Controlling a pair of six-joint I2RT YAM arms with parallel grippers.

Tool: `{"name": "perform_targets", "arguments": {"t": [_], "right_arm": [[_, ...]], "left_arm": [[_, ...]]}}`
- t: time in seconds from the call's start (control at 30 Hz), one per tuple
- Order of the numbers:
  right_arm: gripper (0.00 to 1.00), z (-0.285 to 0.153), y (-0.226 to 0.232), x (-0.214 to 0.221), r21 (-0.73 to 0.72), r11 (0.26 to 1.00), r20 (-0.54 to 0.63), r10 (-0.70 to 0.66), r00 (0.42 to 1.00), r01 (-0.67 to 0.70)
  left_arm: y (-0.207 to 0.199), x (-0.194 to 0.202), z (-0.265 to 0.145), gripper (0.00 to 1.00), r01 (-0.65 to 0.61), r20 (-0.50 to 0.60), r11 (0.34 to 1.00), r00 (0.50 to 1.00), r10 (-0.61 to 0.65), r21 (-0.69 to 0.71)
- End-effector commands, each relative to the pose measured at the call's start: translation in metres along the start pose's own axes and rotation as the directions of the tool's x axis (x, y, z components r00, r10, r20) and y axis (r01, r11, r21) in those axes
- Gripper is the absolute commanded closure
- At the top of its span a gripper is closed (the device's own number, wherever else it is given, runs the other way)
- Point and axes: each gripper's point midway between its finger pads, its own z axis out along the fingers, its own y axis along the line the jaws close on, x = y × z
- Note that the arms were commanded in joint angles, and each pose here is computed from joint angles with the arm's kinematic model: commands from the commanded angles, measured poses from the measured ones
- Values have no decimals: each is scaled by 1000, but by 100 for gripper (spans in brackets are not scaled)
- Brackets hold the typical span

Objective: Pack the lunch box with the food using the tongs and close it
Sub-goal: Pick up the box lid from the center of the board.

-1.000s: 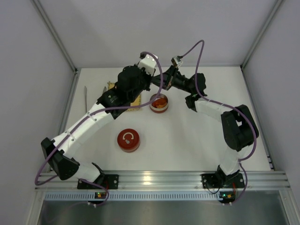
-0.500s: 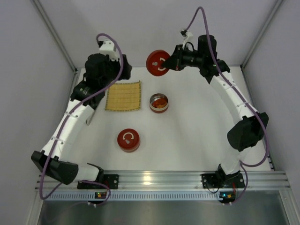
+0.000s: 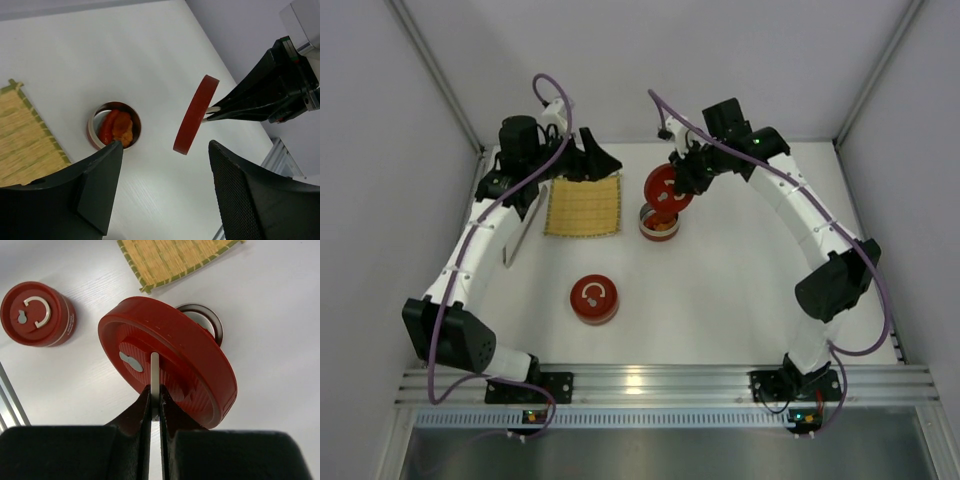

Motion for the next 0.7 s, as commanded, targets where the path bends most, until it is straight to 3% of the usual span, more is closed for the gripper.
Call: {"name": "perform_targets", "arguments": {"t": [0.0, 0.5, 0.67], "right_arm": [[100, -12, 19, 2, -33, 993, -26, -116, 993, 115], [100, -11, 65, -23, -79, 975, 22, -206, 978, 208], [100, -18, 71, -31, -71, 972, 45, -220, 974, 223]], "left_arm": [[-36, 8, 8, 26, -79, -40, 982, 995, 87, 173], [-49, 61, 29, 28, -120, -170, 978, 974, 149, 171], [-49, 73, 36, 37, -122, -200, 980, 968, 153, 160]]}}
